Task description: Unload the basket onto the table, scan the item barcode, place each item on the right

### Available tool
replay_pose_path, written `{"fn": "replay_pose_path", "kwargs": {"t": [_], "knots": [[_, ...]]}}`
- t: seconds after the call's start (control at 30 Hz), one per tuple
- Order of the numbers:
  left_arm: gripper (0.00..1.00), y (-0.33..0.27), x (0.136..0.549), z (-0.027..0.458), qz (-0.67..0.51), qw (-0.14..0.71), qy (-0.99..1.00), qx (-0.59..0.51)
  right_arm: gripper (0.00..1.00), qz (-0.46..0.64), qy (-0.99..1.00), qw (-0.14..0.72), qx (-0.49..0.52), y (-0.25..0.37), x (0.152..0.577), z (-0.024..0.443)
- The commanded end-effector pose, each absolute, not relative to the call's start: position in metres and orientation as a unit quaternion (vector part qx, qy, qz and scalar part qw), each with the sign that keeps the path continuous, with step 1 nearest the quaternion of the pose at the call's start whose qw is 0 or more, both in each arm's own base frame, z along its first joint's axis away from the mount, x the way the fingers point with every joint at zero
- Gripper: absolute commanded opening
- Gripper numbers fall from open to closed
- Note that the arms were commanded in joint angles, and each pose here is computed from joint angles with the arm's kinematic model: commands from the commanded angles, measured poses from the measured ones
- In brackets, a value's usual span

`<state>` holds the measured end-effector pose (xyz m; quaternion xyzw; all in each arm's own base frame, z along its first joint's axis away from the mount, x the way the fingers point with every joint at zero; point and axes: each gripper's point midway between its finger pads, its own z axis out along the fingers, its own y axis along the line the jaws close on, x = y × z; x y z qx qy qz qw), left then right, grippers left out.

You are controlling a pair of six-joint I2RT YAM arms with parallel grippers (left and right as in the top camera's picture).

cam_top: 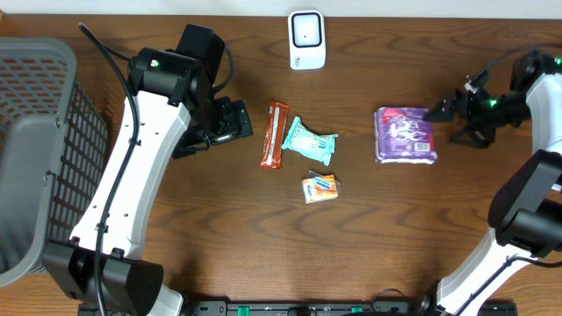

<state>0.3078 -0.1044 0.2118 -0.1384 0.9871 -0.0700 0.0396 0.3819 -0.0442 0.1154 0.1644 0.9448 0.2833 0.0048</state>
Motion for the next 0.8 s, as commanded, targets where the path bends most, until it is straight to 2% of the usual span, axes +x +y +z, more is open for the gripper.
{"fn": "replay_pose_path", "kwargs": {"t": [0.0, 0.13, 0.3, 0.4, 0.6, 0.77], "knots": [[0.98, -0.102, 0.308, 0.211, -0.065, 0.038, 0.987, -0.139, 0.99, 0.178, 0.971, 0.004, 0.160, -0.068, 0.379, 0.109], [0.98, -0.102, 0.308, 0.211, -0.066, 0.038, 0.987, -0.139, 0.99, 0.139, 0.972, 0.011, 0.190, -0.083, 0.383, 0.097], [0.98, -0.102, 0.308, 0.211, -0.065, 0.038, 0.987, -0.139, 0.99, 0.136, 0.977, 0.050, 0.156, -0.086, 0.398, 0.083], [0.98, -0.102, 0.308, 0.211, -0.066, 0.038, 0.987, -0.139, 0.99, 0.187, 0.974, 0.084, 0.101, -0.070, 0.410, 0.078], [0.98, -0.102, 0.308, 0.211, -0.066, 0.038, 0.987, -0.139, 0.98, 0.260, 0.954, 0.125, 0.082, -0.046, 0.419, 0.056], [0.98, -0.102, 0.308, 0.211, -0.066, 0.038, 0.987, -0.139, 0.59, 0.303, 0.940, 0.141, 0.075, -0.031, 0.415, 0.040]]}}
